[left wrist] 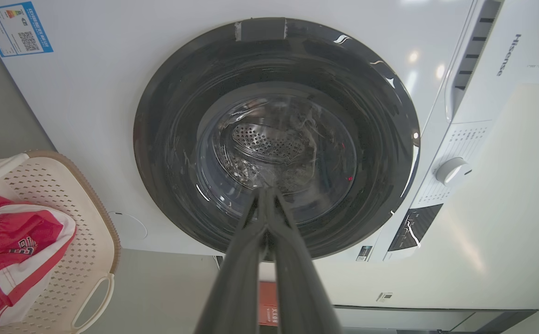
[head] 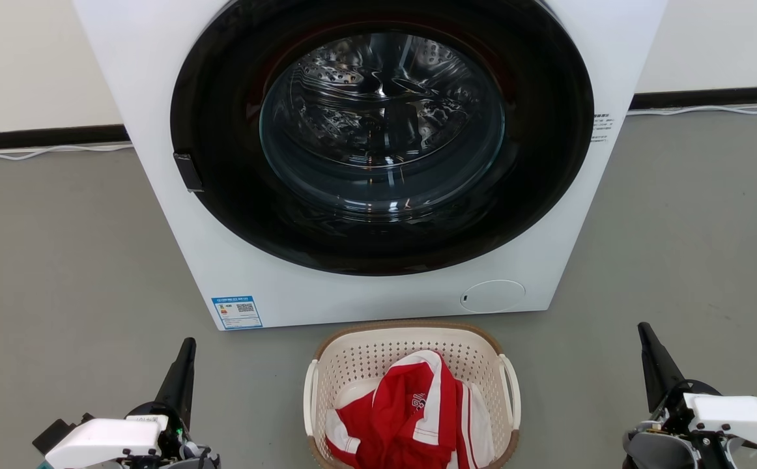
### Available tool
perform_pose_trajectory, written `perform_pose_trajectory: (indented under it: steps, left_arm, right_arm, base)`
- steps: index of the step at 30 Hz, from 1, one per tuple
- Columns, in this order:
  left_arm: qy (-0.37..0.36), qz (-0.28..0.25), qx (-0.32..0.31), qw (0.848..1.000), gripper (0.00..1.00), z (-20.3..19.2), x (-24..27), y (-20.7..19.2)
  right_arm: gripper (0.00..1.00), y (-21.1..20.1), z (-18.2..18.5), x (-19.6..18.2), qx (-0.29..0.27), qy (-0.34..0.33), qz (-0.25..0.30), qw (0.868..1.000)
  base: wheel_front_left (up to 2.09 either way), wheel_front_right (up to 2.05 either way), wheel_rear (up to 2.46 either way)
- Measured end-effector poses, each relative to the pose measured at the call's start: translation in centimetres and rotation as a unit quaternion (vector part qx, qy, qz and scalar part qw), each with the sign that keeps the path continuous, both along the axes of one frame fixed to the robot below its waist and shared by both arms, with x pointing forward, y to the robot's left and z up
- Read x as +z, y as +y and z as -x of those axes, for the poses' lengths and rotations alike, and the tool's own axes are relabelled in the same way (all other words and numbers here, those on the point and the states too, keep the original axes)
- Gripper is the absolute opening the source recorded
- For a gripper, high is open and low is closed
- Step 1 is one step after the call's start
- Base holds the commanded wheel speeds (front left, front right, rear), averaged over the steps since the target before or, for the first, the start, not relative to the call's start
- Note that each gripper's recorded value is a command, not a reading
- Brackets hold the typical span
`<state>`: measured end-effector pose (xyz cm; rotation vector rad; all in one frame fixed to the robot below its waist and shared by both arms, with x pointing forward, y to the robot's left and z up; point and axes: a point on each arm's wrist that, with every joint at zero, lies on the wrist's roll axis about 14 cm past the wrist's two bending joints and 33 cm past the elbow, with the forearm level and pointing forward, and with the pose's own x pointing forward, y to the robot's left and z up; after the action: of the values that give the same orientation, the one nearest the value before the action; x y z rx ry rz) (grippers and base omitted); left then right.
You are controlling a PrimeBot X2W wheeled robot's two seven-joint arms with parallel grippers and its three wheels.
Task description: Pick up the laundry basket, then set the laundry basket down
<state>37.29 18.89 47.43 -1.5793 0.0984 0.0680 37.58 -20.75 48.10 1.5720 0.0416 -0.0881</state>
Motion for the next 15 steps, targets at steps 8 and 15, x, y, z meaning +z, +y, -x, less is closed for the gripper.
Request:
perform_pose_trajectory:
  steps: [8, 15]
  left_arm:
    - [0.000, 0.000, 0.000, 1.000, 0.00, 0.00, 0.00, 0.00]
    - [0.000, 0.000, 0.000, 1.000, 0.00, 0.00, 0.00, 0.00]
  right_arm:
    - [0.00, 0.00, 0.00, 0.00, 0.000, 0.000, 0.000, 1.000]
    - [0.00, 0.00, 0.00, 0.00, 0.000, 0.000, 0.000, 1.000]
  base:
    - [0.00, 0.00, 0.00]
    - [0.00, 0.00, 0.00]
